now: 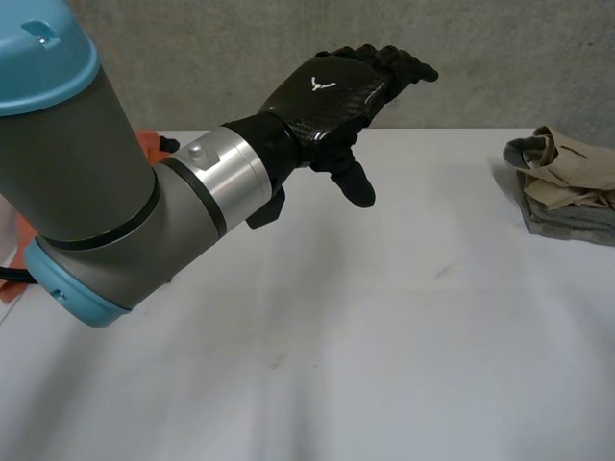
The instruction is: Fold the laundry.
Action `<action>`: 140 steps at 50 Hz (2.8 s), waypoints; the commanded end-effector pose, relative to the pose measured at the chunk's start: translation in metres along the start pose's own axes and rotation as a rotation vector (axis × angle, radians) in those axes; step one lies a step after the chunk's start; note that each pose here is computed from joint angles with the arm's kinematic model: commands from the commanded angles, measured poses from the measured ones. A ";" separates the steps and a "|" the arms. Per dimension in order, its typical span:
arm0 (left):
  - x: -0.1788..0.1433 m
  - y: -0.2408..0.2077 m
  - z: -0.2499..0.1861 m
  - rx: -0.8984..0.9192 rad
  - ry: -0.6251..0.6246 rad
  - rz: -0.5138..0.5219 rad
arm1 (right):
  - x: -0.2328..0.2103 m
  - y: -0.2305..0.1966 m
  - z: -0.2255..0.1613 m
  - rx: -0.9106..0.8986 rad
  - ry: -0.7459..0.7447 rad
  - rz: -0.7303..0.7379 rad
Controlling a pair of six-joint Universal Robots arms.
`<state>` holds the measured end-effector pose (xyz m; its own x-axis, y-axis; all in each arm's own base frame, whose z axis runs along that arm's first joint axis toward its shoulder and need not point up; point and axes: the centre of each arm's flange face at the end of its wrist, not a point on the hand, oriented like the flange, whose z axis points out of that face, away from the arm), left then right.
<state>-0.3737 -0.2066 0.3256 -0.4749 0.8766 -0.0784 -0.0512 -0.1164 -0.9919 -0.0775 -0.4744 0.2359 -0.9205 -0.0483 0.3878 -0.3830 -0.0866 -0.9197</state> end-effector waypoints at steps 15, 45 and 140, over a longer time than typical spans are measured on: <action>-0.018 -0.042 -0.013 0.095 -0.095 0.054 | -0.222 -0.200 -0.061 0.605 -0.143 -0.147; -0.354 0.200 -0.094 -0.471 -0.797 0.544 | -0.348 -0.070 -0.193 -0.028 -0.722 -0.233; -0.064 0.197 -0.008 -0.316 -0.496 -0.387 | -0.401 -0.060 -0.095 0.064 -0.850 -0.133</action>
<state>-0.3326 -0.2676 0.1439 -0.8434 0.4881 0.2246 -0.0444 0.3532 -0.9345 0.2926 -0.3526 0.1463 -0.5057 -0.7605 0.4074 -0.4646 -0.1579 -0.8714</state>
